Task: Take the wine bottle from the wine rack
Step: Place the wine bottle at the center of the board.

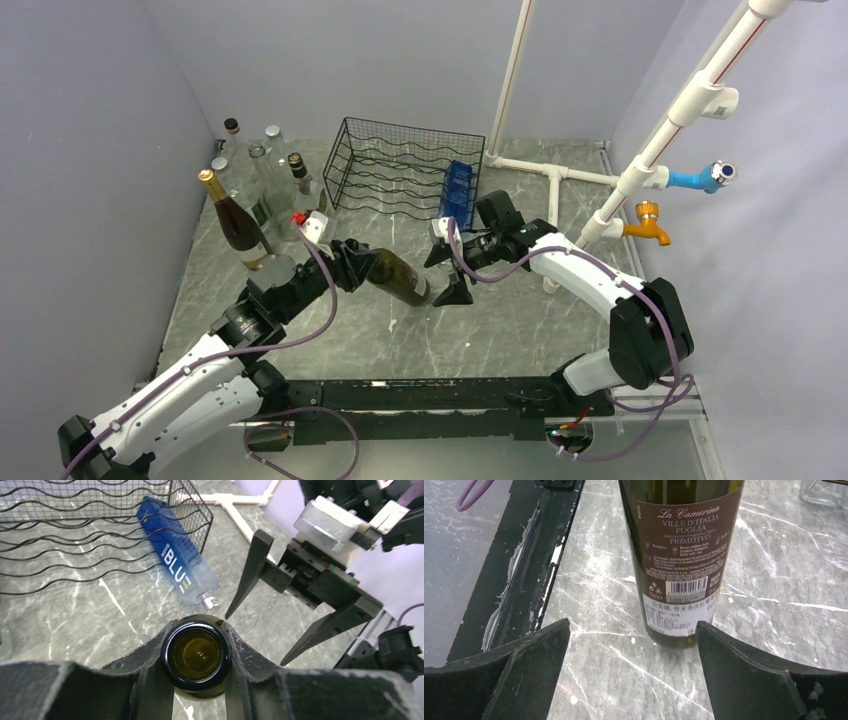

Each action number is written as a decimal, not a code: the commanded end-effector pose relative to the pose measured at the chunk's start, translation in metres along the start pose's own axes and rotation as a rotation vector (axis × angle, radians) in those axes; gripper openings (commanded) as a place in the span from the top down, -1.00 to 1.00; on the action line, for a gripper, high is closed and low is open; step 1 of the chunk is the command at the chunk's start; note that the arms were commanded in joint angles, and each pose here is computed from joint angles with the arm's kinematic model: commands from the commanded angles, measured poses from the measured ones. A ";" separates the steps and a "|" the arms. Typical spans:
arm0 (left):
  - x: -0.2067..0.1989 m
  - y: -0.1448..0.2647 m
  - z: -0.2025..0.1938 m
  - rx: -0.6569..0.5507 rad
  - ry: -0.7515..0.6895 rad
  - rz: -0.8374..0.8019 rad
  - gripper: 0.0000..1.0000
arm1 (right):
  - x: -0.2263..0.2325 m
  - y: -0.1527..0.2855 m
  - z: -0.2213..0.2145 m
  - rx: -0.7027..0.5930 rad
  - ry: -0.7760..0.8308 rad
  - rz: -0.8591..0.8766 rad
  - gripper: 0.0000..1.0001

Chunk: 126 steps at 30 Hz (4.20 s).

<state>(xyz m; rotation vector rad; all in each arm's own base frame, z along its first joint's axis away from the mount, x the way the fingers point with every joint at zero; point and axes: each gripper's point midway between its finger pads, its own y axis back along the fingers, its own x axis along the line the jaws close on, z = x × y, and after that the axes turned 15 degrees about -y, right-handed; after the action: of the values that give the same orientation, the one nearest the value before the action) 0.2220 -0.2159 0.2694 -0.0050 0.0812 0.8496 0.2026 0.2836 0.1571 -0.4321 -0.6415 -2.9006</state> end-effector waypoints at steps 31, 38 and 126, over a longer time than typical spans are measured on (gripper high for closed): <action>0.074 0.025 0.090 -0.029 -0.251 0.308 1.00 | 0.005 0.008 0.022 -0.049 0.079 0.010 -0.98; 0.101 0.027 0.092 -0.016 -0.246 0.366 1.00 | 0.004 0.008 0.022 -0.047 0.079 0.010 -0.98; 0.231 0.048 0.060 0.198 -0.112 0.702 -0.42 | 0.002 0.010 0.020 -0.042 0.085 0.002 -0.98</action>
<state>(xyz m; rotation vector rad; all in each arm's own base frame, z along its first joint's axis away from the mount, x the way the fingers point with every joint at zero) 0.3460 -0.0068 0.2724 0.3648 0.1389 1.5371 0.2067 0.2809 0.1566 -0.4040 -0.6409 -2.9117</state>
